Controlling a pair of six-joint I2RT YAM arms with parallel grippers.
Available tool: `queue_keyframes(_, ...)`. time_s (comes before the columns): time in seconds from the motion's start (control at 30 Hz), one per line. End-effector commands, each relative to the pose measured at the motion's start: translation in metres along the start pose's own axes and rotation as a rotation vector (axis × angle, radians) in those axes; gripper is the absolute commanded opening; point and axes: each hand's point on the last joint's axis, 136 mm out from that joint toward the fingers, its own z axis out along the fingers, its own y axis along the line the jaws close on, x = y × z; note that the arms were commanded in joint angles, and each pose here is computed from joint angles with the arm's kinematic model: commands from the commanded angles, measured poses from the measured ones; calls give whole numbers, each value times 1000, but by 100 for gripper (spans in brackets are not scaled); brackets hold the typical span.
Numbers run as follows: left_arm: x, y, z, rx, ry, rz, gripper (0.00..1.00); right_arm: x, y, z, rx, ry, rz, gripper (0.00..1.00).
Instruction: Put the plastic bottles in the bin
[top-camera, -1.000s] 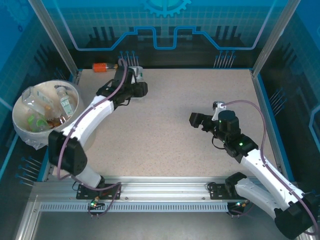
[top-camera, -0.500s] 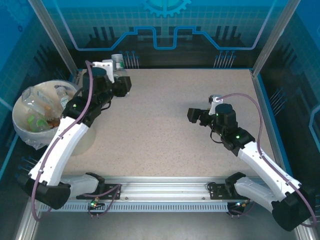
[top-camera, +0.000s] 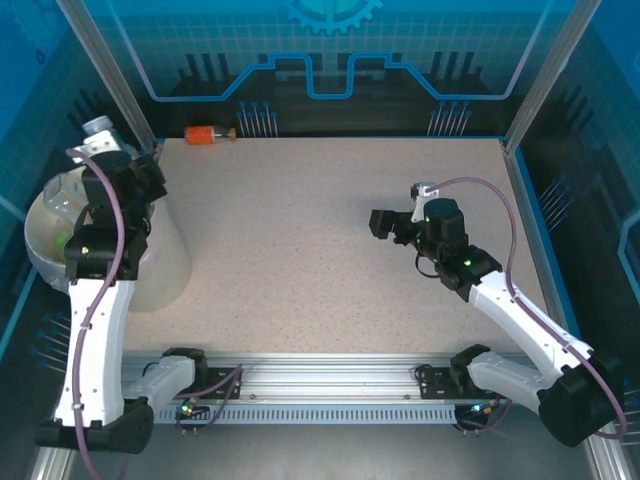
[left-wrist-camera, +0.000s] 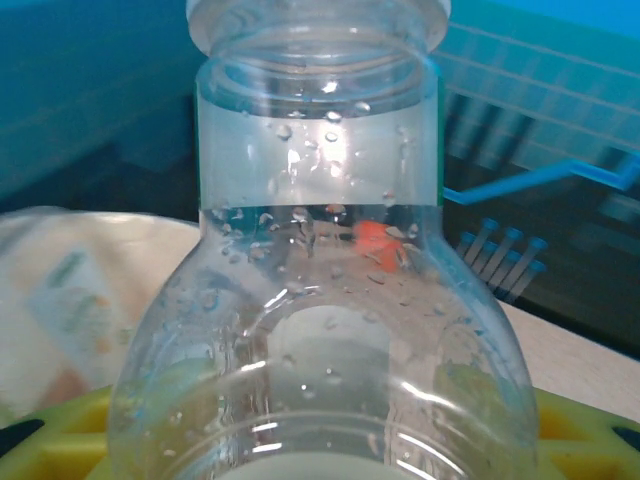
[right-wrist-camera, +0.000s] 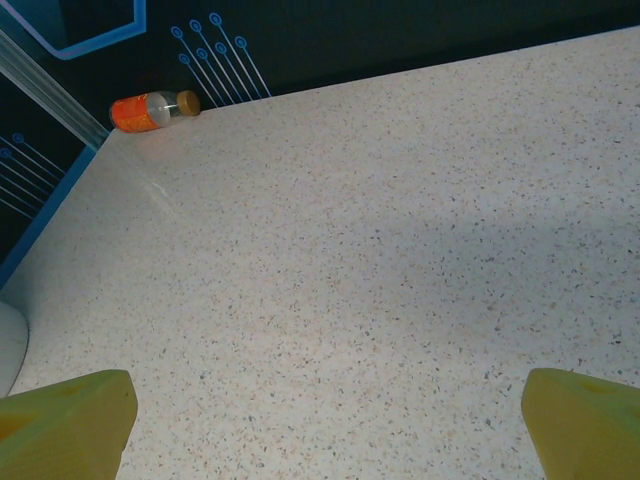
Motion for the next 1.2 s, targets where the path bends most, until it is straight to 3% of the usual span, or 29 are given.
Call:
queue_keyframes(0.0,-11,41,-2,-183,-49,19,43,-19,7,0,-21,-48,-6,100)
queue_keyframes(0.13,-17,78,-7,-380,-120,18,43,-23,13,4,-33,-38,-29,100)
queue_keyframes(0.33,-7,124,-5,-528,-142,-120,41,-25,28,14,-80,48,-77,100)
queue_keyframes(0.7,32,174,5,-623,-77,-309,49,-23,35,20,-114,74,-36,100)
queue_keyframes(0.77,36,176,8,-610,-61,-343,55,-23,34,20,-110,73,-32,100)
queue_keyframes(0.83,40,173,11,-592,-36,-361,72,-23,34,20,-108,75,-33,100)
queue_keyframes(0.97,38,166,10,-551,-19,-375,85,-25,34,19,-107,69,-34,100)
queue_keyframes(1.03,34,161,7,-525,-18,-385,98,-25,34,19,-106,69,-35,100)
queue_keyframes(1.17,21,151,1,-464,-26,-403,99,-23,34,20,-106,76,-30,100)
